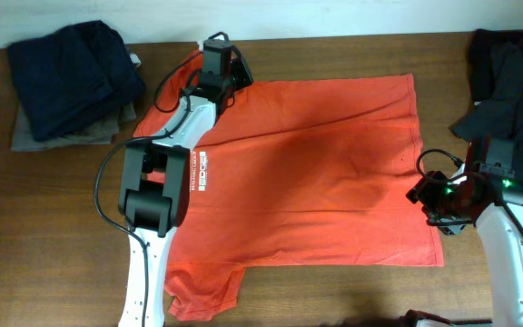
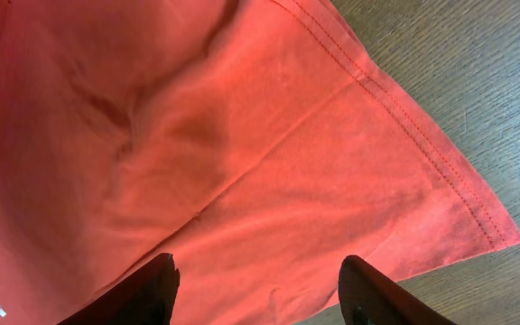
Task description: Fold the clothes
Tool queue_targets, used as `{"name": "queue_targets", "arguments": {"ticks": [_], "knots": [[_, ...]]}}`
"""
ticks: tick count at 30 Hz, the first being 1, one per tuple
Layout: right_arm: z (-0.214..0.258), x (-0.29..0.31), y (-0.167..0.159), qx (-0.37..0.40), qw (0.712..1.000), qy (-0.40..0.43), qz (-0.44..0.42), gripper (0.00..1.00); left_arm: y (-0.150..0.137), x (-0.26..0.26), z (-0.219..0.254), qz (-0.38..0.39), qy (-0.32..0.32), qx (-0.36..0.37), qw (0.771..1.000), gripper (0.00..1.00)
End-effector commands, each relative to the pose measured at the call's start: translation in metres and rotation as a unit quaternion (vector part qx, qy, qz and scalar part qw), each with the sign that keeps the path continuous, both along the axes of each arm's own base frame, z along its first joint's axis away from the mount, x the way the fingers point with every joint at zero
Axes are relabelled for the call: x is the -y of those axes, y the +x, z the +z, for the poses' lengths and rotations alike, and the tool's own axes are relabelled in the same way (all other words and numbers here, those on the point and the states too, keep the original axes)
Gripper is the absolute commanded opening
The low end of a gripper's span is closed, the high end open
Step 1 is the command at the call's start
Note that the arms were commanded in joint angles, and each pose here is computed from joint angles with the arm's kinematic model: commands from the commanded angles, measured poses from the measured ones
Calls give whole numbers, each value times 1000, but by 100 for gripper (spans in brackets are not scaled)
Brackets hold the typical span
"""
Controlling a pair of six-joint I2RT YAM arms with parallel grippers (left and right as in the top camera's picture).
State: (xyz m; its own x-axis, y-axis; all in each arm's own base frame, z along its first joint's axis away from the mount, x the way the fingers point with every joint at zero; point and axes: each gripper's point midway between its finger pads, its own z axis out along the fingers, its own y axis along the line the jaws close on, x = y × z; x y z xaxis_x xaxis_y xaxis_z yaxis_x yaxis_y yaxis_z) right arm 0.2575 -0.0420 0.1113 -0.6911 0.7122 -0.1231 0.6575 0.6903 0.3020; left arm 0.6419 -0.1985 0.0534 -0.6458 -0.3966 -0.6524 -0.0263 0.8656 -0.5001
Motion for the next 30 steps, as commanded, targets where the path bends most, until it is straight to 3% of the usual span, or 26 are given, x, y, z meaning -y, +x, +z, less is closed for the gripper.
{"name": "queue_targets", "arguments": {"ticks": [1, 4, 7, 15, 18, 25, 30], "knots": [[6, -3, 3, 9, 1000, 2, 13, 62, 10, -4, 8, 12, 7, 24, 1000, 2], [5, -4, 1, 4, 1000, 3, 13, 62, 13, -3, 14, 12, 2, 38, 999, 2], [5, -5, 0, 1, 1000, 4, 13, 62, 13, -3, 13, 12, 2, 37, 999, 15], [4, -5, -3, -4, 1000, 5, 14, 62, 13, -2, -5, 10, 4, 30, 1000, 17], [4, -6, -4, -5, 1000, 4, 21, 62, 16, 4, 10, -39, 41, 67, 996, 48], [4, -6, -5, -7, 1000, 5, 21, 62, 9, -32, 62, -24, 50, 46, 997, 96], [4, -5, -3, -4, 1000, 3, 21, 62, 12, -87, 54, 65, 4, -1, 998, 95]]}}
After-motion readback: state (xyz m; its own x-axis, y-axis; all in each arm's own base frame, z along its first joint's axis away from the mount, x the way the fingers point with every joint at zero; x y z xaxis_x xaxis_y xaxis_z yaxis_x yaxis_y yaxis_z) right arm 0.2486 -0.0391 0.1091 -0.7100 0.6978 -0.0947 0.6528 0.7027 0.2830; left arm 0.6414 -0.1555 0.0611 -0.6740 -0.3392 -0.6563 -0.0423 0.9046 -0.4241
